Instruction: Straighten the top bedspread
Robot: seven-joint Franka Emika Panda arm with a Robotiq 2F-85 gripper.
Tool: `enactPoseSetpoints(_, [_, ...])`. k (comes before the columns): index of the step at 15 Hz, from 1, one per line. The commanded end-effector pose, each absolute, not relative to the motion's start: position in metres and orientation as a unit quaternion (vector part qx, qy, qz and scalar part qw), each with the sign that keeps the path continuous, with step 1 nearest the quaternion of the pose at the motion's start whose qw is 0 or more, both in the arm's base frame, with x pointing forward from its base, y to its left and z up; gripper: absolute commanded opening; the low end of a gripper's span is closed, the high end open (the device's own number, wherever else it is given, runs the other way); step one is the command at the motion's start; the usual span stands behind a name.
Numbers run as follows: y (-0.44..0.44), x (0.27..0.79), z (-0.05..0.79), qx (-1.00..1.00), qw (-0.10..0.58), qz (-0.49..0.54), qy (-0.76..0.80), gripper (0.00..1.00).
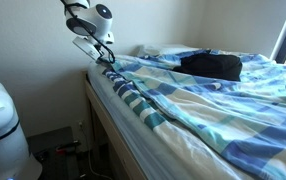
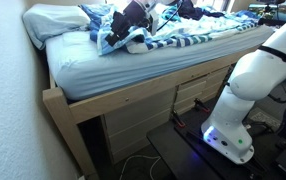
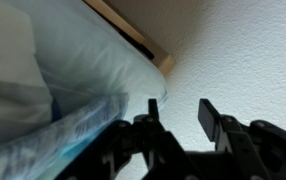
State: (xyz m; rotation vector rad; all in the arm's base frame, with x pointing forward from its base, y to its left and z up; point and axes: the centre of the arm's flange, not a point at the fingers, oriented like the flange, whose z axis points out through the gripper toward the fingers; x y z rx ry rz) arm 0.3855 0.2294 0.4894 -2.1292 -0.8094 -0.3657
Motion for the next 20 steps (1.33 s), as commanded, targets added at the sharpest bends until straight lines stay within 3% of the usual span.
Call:
enactPoseSetpoints(1, [0.231, 0.377, 0.505, -0.841, 0.404, -0.145, -0.33, 0.79])
enactPoseSetpoints(4, [0.234, 0.376, 0.52, -0.838, 0.393, -0.16, -0.343, 0.99])
enactPoseSetpoints(5, [0.235, 0.375, 0.526, -0.837, 0.389, -0.164, -0.347, 1.0])
enactPoseSetpoints(20, [0.201, 0.349, 0.601, -0.86, 0.267, -0.235, -0.366, 1.0])
